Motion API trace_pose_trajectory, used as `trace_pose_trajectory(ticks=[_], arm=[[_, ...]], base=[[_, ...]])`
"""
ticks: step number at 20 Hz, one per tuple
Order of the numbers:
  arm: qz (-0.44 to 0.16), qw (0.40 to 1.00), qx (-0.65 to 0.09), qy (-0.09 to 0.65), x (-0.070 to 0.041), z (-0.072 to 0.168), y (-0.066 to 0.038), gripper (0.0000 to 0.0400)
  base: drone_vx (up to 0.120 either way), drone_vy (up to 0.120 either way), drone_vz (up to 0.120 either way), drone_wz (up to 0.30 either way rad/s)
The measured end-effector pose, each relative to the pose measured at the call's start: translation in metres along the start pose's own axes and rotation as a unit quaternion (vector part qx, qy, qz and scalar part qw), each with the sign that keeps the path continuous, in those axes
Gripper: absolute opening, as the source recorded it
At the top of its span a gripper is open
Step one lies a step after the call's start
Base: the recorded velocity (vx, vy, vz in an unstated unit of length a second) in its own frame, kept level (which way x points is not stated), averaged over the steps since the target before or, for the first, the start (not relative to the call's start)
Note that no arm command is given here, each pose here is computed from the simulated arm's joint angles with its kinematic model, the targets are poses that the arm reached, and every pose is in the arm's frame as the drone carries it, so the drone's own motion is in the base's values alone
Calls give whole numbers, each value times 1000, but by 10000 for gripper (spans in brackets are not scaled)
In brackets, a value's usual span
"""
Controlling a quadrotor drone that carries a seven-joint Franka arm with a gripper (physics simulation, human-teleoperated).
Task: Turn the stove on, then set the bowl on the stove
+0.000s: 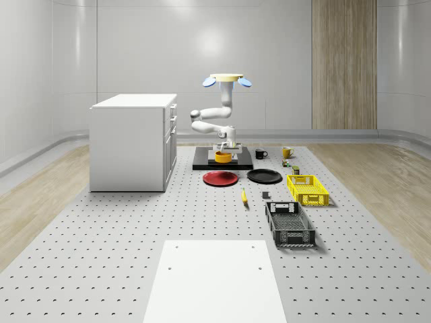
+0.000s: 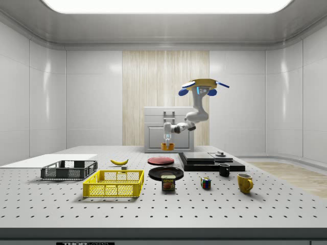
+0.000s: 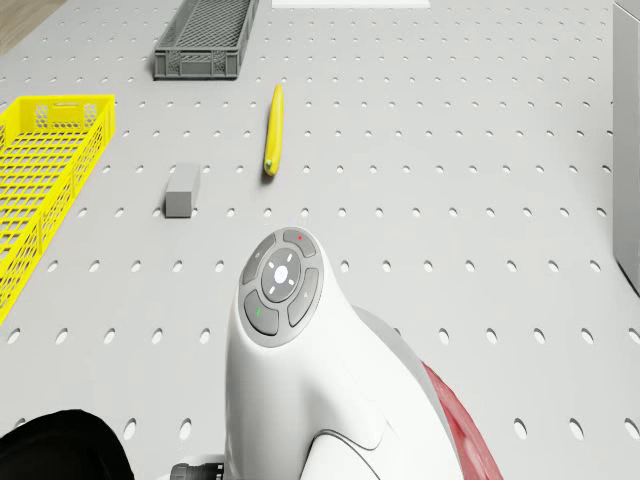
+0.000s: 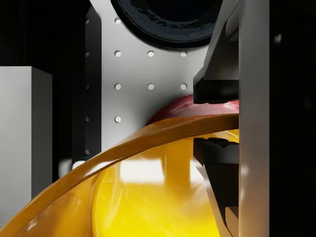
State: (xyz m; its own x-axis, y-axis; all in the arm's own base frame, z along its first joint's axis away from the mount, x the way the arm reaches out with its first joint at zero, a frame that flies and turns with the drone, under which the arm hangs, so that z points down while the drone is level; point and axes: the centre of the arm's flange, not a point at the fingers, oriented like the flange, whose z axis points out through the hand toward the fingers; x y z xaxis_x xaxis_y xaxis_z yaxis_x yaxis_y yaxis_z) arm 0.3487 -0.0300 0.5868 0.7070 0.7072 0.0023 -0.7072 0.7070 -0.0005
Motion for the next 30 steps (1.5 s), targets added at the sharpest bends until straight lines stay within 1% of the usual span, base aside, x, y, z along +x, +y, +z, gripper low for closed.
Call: trace_pose_trajectory(ticks=[29,30], arm=[[0,1000,0,0,0,0,0,100],[0,1000,0,0,0,0,0,100]], base=[[-120,0,0,0],[-120,0,-120,0]])
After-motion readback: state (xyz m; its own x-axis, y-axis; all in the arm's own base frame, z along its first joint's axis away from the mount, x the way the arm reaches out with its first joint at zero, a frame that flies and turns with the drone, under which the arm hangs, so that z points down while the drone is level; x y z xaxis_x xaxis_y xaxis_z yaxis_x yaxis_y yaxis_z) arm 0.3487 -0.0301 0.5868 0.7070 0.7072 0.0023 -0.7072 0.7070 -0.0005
